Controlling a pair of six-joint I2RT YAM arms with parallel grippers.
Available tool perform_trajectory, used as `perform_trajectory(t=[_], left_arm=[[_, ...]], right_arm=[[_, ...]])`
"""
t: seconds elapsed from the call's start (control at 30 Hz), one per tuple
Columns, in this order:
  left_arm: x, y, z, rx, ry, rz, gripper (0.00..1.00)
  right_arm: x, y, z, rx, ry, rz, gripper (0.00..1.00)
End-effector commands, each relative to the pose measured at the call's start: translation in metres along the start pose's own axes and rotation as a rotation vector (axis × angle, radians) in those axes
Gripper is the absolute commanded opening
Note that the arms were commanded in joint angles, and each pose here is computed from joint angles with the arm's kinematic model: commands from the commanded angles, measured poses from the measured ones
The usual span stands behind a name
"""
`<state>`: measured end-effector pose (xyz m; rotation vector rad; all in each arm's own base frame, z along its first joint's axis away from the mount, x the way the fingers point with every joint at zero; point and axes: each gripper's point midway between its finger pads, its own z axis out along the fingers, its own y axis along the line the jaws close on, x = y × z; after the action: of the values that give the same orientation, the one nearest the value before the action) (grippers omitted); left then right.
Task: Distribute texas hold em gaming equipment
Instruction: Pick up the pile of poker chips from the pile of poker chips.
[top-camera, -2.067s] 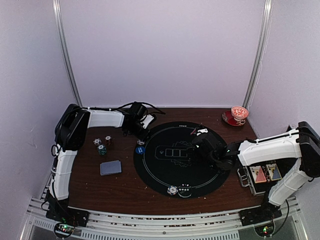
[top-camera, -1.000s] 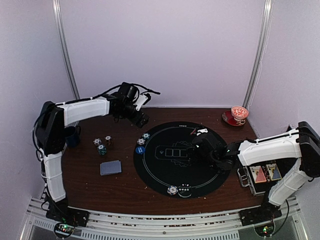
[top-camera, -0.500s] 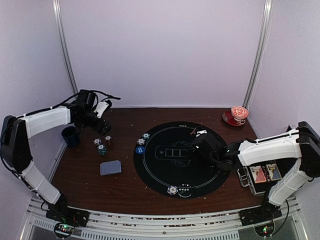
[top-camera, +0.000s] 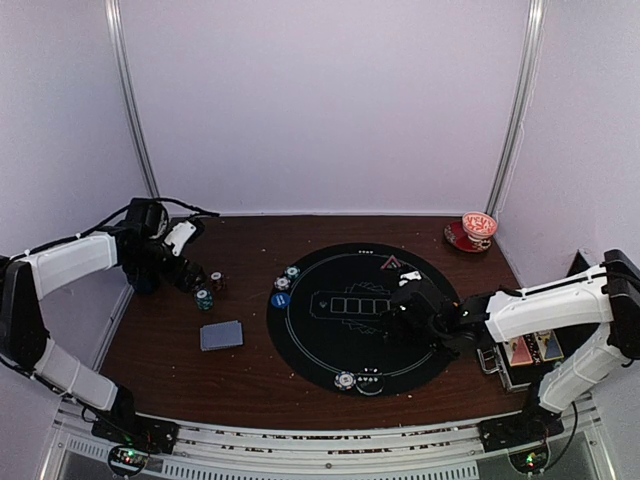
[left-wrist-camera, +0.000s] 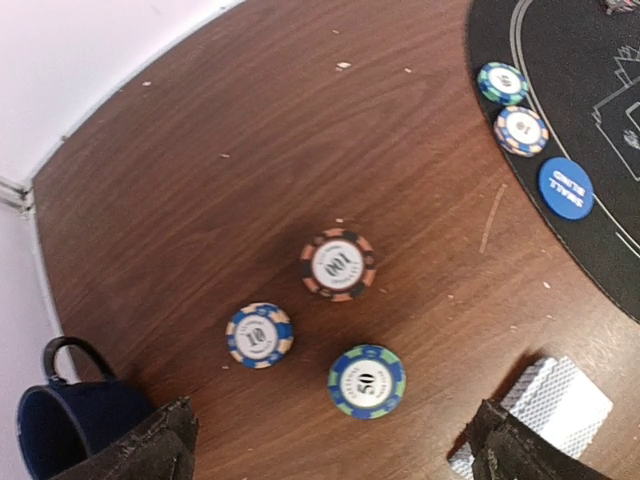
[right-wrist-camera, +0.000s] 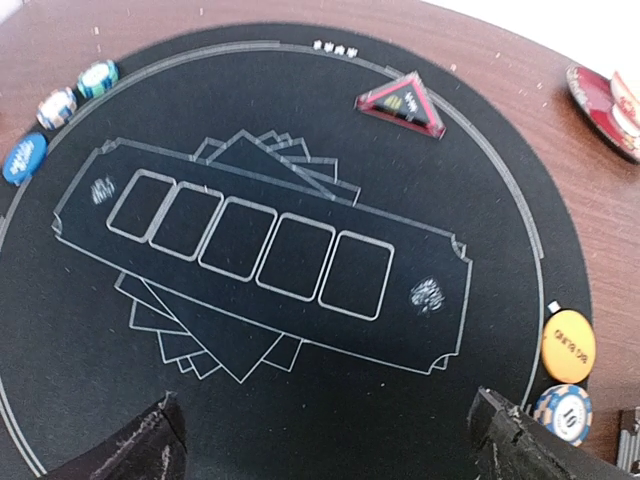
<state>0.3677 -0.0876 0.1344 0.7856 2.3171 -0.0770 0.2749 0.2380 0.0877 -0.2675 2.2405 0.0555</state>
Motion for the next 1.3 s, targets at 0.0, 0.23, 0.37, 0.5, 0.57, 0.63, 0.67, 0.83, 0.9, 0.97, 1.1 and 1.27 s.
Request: perform_trajectory(t=[0.0,0.23,0.37,0.5,0.57,0.63,0.67,0.83,0.9,0.97,1.1,1.27], left_arm=[[0.018,-0.02,0.015,0.114,0.038,0.007,0.98],[0.031,-0.024,0.038,0.149,0.083,-0.011,0.94],[0.03,-0.021,0.047,0.144,0.088,-0.018,0.89],[0.029,-0.019,0.054,0.145,0.097,-0.024,0.87],[0.029,-0.017,0.058,0.14,0.101,-0.024,0.87],[0.029,-0.016,0.061,0.135,0.104,-0.024,0.86],[0.028,-0.015,0.061,0.132,0.102,-0.023,0.86],[0.026,-0.01,0.066,0.114,0.1,-0.026,0.82],[0.027,-0.009,0.068,0.113,0.101,-0.028,0.79],[0.028,-0.008,0.07,0.11,0.105,-0.029,0.77],[0.03,-0.008,0.072,0.105,0.11,-0.033,0.74],[0.033,-0.007,0.074,0.1,0.119,-0.037,0.71]], right_arm=[[-0.015,-0.01,-0.013,0.024,-0.072,0.024,1.0],[-0.02,-0.013,-0.018,0.021,-0.094,0.035,1.0],[-0.016,-0.012,-0.014,0.024,-0.082,0.025,1.0],[-0.014,-0.011,-0.012,0.026,-0.074,0.018,1.0],[-0.015,-0.011,-0.012,0.027,-0.076,0.02,1.0],[-0.015,-0.011,-0.012,0.026,-0.076,0.02,1.0],[-0.015,-0.011,-0.012,0.027,-0.076,0.021,1.0],[-0.014,-0.01,-0.011,0.026,-0.075,0.02,1.0],[-0.014,-0.01,-0.011,0.025,-0.074,0.02,1.0],[-0.013,-0.01,-0.01,0.026,-0.072,0.019,1.0],[-0.013,-0.009,-0.01,0.025,-0.072,0.017,1.0],[-0.013,-0.01,-0.01,0.029,-0.072,0.017,1.0]])
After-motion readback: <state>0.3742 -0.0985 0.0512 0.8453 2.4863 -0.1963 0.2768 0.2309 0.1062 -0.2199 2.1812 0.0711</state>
